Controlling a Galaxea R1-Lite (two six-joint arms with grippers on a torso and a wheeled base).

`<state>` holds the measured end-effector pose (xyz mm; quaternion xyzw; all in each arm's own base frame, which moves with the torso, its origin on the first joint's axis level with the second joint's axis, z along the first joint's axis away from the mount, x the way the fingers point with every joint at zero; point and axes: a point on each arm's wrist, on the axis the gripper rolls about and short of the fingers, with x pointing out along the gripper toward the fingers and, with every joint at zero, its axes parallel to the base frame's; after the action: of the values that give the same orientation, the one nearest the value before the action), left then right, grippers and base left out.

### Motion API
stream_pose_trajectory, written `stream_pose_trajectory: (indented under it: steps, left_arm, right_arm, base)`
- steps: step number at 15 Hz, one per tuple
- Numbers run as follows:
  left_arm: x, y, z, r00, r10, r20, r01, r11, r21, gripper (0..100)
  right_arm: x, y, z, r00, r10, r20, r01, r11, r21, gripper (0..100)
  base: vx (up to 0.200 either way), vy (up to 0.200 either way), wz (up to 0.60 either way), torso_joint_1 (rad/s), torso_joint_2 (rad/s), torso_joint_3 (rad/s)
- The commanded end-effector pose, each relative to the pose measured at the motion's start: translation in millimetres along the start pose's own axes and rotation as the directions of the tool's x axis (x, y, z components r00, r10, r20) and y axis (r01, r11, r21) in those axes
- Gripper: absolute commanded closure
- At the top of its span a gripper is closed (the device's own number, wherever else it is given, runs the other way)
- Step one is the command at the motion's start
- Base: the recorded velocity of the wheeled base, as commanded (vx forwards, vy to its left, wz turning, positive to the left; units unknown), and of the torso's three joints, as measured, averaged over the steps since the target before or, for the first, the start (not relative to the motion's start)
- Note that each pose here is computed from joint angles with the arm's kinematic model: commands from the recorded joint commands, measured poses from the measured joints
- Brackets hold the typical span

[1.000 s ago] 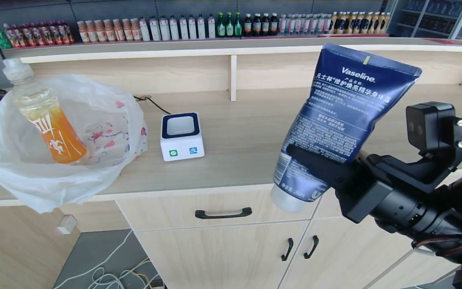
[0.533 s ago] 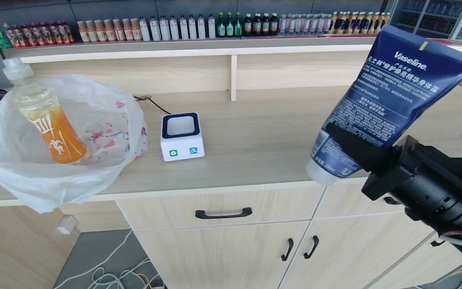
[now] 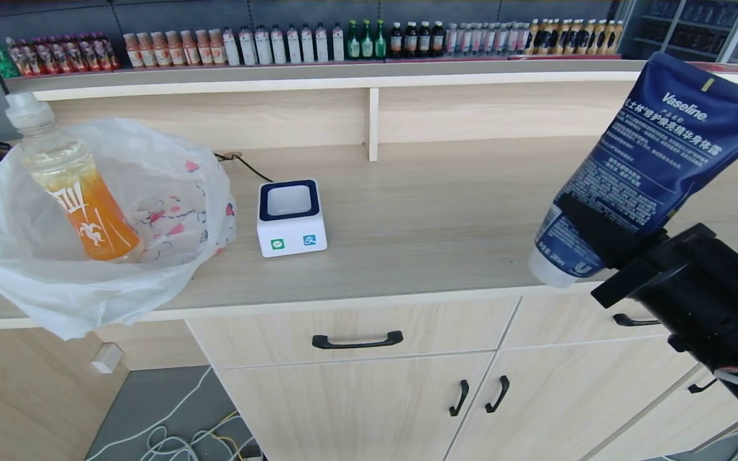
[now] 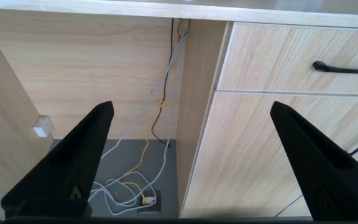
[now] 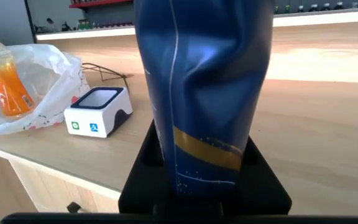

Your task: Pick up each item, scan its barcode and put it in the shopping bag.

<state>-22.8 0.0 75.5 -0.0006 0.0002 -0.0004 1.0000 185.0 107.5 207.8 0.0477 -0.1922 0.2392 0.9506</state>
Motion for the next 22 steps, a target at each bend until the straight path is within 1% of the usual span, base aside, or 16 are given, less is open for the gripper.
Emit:
stream_pose_trajectory:
  steps: [1,3,8,10,11,13,15,18,20,22]
  left_arm:
    - [0.0,0.0,0.0,1.000,0.001,0.000,-0.001,1.000,-0.002,0]
    - [0.0,0.0,0.0,1.000,0.001,0.000,-0.001,1.000,-0.005,0]
    - [0.0,0.0,0.0,1.000,0.001,0.000,-0.001,1.000,-0.006,0]
    - [0.0,0.0,0.0,1.000,0.001,0.000,-0.001,1.000,-0.005,0]
    - [0.0,0.0,0.0,1.000,-0.001,0.000,0.001,1.000,-0.005,0]
    - [0.0,0.0,0.0,1.000,-0.001,0.000,0.001,1.000,-0.005,0]
    - [0.0,0.0,0.0,1.000,0.001,0.000,-0.001,1.000,-0.006,0]
    - [0.0,0.0,0.0,1.000,0.001,0.000,-0.001,1.000,-0.006,0]
    - [0.0,0.0,0.0,1.000,0.001,0.000,-0.001,1.000,-0.006,0]
    - [0.0,0.0,-0.2,1.000,0.001,-0.001,-0.001,1.000,-0.006,0]
  right_arm:
    - [13.3,-7.7,13.8,0.997,-0.033,0.077,0.035,0.999,-0.017,100]
    - [22.6,-11.9,18.4,0.993,-0.049,0.109,0.053,0.998,-0.028,100]
    - [21.6,-14.3,21.5,0.991,-0.059,0.120,0.062,0.998,-0.027,100]
    - [22.7,-15.1,17.2,0.993,-0.061,0.105,0.065,0.997,-0.029,100]
    - [25.4,-17.9,19.4,0.990,-0.072,0.117,0.076,0.997,-0.033,100]
    - [24.5,-28.5,21.6,0.982,-0.142,0.127,0.151,0.987,-0.060,100]
    - [27.7,-30.1,27.8,0.965,-0.210,0.157,0.220,0.974,-0.046,100]
    - [27.4,-30.7,33.8,0.956,-0.232,0.180,0.243,0.969,-0.044,100]
    - [29.9,-33.1,39.9,0.939,-0.275,0.207,0.289,0.957,-0.039,100]
    - [28.8,-33.4,39.1,0.935,-0.291,0.202,0.304,0.952,-0.035,100]
  base:
    - [0.000,0.000,0.00,0.000,0.00,0.000]
    - [0.000,0.000,0.00,0.000,0.00,0.000]
    - [0.000,0.200,0.00,0.006,0.00,0.000]
    - [0.000,0.200,0.00,0.002,0.01,0.002]
    - [0.000,0.200,0.00,-0.002,0.00,0.002]
    - [0.000,0.200,0.00,0.012,0.00,0.000]
    - [0.000,0.200,0.00,0.007,0.00,0.000]
    - [0.000,0.200,0.00,0.002,0.00,-0.001]
    - [0.000,0.200,0.00,0.000,0.00,0.007]
    - [0.000,0.200,0.00,0.002,0.00,0.007]
